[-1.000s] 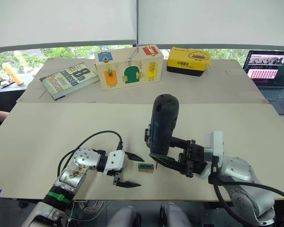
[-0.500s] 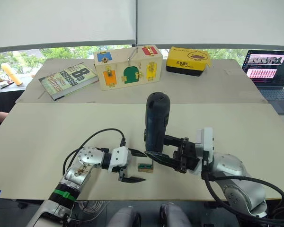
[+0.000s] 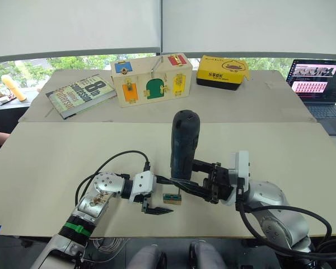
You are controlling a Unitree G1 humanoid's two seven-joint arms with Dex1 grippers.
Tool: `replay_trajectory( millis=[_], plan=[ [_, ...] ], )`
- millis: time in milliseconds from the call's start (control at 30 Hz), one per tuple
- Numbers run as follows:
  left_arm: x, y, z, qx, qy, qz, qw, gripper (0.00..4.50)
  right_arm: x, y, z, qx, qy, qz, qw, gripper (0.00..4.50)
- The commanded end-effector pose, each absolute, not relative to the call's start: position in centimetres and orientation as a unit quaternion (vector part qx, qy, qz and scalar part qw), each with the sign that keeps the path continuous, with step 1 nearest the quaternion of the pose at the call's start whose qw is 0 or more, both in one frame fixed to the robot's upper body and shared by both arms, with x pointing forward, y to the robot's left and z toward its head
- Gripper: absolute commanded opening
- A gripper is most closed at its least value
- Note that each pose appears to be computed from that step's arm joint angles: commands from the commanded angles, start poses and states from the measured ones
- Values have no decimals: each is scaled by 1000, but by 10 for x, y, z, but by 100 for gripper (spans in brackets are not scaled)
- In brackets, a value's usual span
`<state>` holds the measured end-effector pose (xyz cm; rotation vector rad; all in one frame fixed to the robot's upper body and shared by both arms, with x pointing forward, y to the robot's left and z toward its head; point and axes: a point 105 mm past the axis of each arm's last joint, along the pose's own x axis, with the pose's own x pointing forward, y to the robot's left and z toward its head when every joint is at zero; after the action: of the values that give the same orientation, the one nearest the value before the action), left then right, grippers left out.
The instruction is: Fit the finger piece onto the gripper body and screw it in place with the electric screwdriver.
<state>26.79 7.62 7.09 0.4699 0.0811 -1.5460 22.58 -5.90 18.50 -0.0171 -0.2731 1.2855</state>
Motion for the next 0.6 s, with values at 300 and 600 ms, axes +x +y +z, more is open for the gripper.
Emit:
replay_trajectory(
  millis=[300,600],
  plan=[
    [265,71,79,224,13,-699,679,450,221,-59,204,-23,-184,604,775,189],
    [267,70,81,224,10,-698,680,450,222,-60,200,-27,-179,605,775,189]
  ],
)
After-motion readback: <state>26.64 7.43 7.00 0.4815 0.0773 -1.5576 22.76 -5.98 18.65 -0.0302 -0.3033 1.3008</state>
